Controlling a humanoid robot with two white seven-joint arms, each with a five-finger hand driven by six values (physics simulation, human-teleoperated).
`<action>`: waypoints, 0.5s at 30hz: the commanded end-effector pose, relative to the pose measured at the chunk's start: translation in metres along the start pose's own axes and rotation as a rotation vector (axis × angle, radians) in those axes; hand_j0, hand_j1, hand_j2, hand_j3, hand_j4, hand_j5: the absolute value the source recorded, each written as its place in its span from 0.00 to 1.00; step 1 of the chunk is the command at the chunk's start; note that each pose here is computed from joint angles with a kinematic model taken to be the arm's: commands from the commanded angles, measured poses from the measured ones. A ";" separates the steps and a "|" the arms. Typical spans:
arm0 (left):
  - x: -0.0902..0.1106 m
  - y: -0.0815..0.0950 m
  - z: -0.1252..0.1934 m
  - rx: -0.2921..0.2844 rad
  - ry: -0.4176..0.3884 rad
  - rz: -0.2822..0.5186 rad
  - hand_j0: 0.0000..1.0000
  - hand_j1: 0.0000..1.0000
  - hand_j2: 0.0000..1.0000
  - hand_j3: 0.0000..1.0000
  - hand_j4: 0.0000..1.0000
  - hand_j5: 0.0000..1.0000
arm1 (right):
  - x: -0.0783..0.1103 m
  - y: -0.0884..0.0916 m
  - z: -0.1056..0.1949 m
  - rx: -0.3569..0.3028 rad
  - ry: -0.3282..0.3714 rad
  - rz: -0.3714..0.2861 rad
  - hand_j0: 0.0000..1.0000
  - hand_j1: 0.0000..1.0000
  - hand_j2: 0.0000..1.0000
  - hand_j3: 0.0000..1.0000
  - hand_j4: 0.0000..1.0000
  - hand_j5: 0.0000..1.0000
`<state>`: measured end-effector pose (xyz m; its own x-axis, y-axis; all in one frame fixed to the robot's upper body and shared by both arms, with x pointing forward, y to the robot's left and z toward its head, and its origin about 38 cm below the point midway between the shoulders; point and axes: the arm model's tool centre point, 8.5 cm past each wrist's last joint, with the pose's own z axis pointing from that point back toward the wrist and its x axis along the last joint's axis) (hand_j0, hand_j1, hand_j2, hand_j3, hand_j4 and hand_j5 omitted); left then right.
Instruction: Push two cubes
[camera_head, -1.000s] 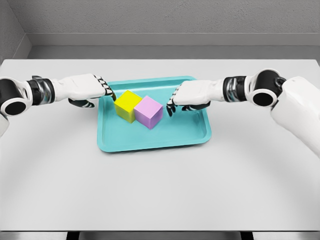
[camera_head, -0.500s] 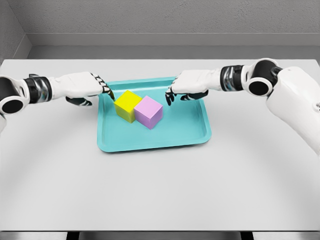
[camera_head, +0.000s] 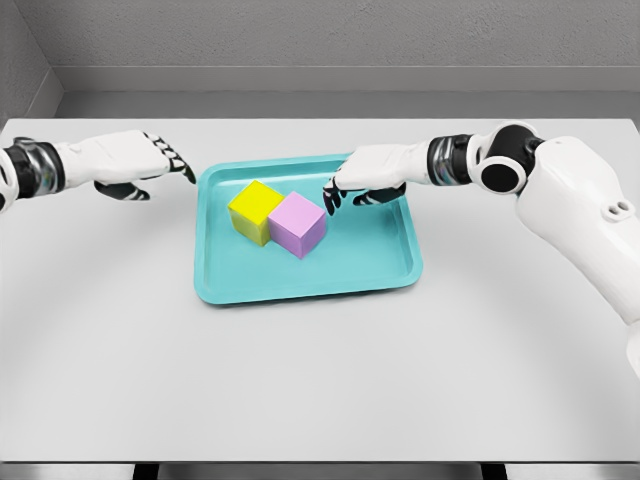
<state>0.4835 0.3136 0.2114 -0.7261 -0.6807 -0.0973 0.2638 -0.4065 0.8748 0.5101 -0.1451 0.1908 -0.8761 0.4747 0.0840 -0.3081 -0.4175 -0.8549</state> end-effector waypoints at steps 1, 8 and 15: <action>-0.002 0.001 0.004 0.006 0.005 0.006 0.76 0.76 0.76 0.76 0.76 0.76 | -0.002 0.001 -0.001 -0.001 0.003 -0.012 0.55 0.55 0.55 0.55 0.55 0.55; -0.004 0.000 0.005 0.005 0.009 0.008 0.76 0.76 0.76 0.76 0.76 0.76 | -0.004 0.005 -0.006 0.011 0.012 -0.026 0.55 0.55 0.55 0.55 0.55 0.55; -0.026 -0.004 0.028 0.007 0.060 0.057 0.77 0.77 0.77 0.77 0.77 0.77 | -0.002 0.004 -0.010 0.012 0.006 -0.027 0.55 0.55 0.55 0.55 0.55 0.55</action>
<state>0.4833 0.3394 0.2222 -0.6903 -0.7180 -0.0888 0.2833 -0.3812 0.8800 0.5140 -0.1414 0.1813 -0.8665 0.4892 0.0989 -0.3334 -0.4199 -0.8441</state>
